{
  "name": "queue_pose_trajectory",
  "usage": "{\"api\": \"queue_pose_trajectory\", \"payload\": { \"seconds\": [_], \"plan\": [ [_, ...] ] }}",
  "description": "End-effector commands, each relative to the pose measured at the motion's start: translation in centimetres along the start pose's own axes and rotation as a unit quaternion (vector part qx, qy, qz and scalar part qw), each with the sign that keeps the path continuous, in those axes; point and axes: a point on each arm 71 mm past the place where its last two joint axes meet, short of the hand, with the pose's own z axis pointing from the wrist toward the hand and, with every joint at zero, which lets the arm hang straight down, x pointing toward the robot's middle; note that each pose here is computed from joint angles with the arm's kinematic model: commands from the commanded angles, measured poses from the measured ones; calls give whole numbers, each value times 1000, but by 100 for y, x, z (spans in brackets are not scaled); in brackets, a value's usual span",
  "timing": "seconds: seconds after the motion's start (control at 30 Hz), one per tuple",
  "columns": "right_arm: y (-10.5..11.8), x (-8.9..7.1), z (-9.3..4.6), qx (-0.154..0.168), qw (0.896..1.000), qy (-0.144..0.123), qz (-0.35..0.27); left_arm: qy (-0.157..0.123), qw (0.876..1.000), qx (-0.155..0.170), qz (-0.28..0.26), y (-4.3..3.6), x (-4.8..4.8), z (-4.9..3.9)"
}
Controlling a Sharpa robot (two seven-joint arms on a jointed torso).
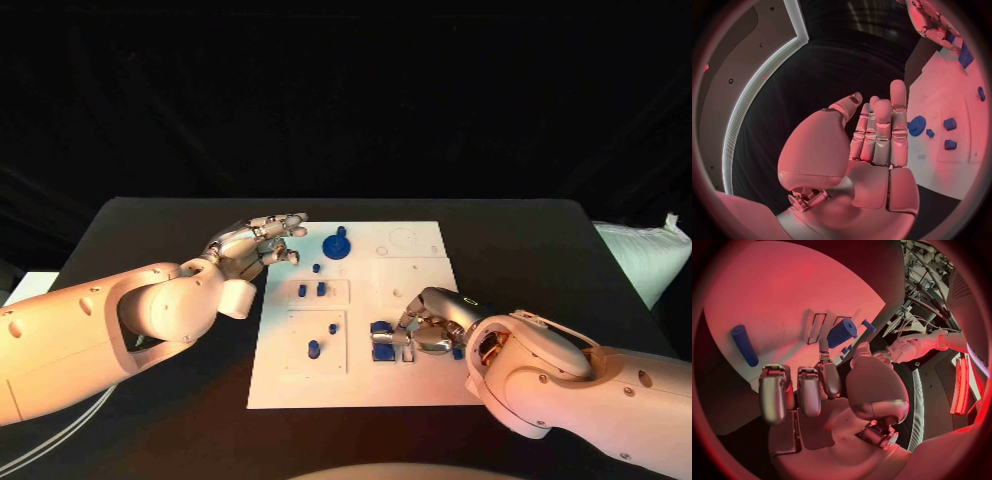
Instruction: Assemble the parts on the task board
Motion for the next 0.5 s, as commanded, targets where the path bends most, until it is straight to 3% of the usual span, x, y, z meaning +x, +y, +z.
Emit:
{"api": "queue_pose_trajectory", "payload": {
  "seconds": [0.03,0.5],
  "plan": [
    [38,-16,-14,-14,1000,-17,0,11,1000,3,-2,-5,24,2],
    [86,-7,-73,-41,999,-16,-29,11,1000,3,-2,-4,21,3]
  ]
}}
